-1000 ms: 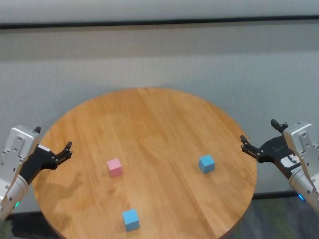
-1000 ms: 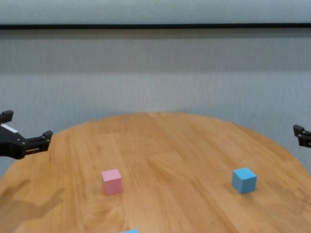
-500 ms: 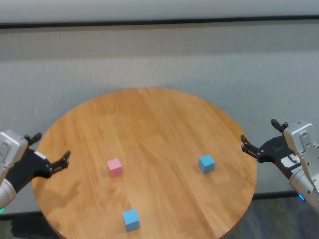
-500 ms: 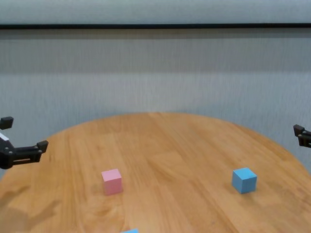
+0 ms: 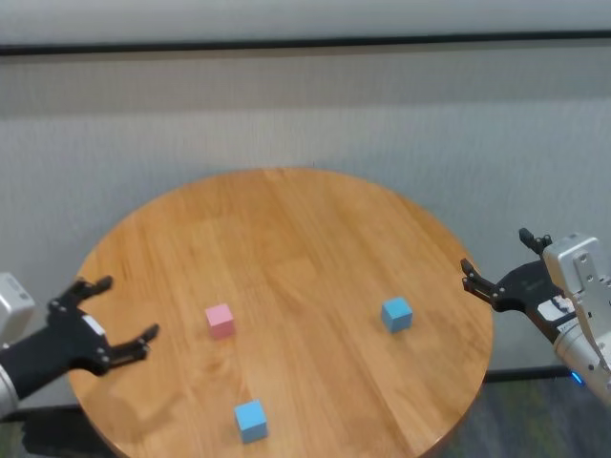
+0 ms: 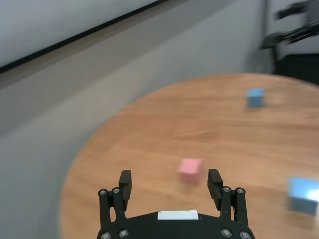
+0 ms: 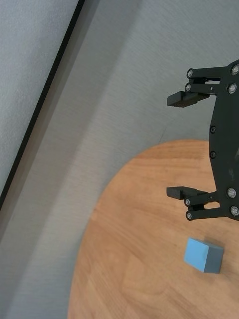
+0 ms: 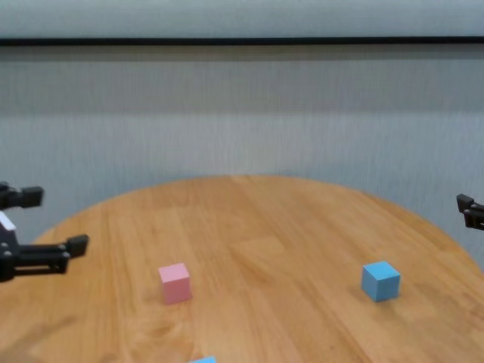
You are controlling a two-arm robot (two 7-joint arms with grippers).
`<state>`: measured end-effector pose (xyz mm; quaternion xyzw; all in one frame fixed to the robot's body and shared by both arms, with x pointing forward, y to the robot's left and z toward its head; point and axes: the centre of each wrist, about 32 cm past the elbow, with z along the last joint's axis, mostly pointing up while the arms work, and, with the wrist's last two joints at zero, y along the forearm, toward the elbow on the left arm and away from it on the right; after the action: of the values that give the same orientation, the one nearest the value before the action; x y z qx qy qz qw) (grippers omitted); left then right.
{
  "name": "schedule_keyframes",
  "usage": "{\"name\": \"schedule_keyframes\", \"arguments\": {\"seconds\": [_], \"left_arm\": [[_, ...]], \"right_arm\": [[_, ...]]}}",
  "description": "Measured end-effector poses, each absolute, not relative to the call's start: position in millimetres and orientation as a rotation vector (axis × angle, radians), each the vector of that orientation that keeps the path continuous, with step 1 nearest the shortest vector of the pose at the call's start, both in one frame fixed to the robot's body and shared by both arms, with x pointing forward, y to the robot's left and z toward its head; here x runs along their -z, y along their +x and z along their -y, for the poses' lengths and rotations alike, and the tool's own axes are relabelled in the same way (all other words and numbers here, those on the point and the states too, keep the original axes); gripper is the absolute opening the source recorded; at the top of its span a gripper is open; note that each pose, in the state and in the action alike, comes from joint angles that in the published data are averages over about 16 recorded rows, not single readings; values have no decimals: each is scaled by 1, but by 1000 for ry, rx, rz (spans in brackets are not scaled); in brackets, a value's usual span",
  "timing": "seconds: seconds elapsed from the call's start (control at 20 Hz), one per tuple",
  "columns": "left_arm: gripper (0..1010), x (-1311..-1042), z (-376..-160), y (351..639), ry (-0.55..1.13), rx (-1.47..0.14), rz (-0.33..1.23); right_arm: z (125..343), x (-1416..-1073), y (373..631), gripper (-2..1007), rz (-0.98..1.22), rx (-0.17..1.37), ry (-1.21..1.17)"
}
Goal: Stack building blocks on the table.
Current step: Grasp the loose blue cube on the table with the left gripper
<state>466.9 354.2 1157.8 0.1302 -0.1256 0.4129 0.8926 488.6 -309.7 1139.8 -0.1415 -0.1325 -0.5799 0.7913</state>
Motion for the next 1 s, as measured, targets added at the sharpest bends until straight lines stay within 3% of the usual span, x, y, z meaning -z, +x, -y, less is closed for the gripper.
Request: {"name": "schedule_keyframes", "arguments": {"seconds": [1.0], "left_arm": [[1003,-1144,-321,452,246,-522,148]], "right_arm": [[310,-1140,489,1003,285,1248,-305]]}}
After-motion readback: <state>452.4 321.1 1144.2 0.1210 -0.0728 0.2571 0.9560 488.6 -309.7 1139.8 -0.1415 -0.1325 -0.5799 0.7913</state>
